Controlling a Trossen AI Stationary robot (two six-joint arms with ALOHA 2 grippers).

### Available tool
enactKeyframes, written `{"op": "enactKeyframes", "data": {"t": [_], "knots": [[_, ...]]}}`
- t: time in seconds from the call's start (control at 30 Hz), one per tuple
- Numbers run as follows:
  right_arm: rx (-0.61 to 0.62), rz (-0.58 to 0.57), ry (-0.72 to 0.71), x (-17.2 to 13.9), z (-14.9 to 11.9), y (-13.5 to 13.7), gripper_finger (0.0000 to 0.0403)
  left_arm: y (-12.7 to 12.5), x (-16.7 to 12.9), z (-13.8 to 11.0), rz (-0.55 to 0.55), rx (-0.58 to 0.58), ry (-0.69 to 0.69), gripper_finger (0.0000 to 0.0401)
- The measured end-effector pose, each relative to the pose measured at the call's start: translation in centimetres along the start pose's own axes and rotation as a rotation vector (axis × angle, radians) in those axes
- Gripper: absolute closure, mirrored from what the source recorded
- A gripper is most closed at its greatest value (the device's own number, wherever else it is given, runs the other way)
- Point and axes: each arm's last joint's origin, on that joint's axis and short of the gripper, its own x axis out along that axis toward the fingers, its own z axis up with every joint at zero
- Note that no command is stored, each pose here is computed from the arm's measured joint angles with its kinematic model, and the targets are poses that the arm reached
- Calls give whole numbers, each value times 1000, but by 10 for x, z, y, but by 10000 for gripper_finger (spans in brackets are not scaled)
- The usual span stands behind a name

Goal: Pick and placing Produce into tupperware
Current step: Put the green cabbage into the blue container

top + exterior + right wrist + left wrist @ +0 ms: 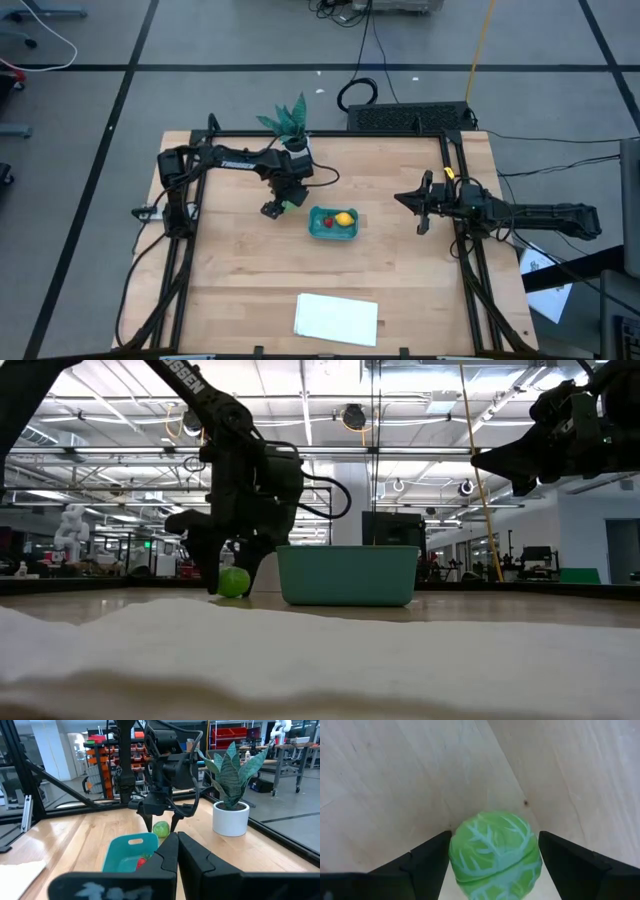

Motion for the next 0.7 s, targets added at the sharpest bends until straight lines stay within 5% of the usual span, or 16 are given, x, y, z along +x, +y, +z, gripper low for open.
{"op": "enactKeyframes", "data": {"t": [0.27,0.7], "knots": [[0,0,0,0,0,0,403,-2,1,2,7,24,12,91],[1,0,1,0,0,0,403,-13,3,12,60,231,121,91]]}}
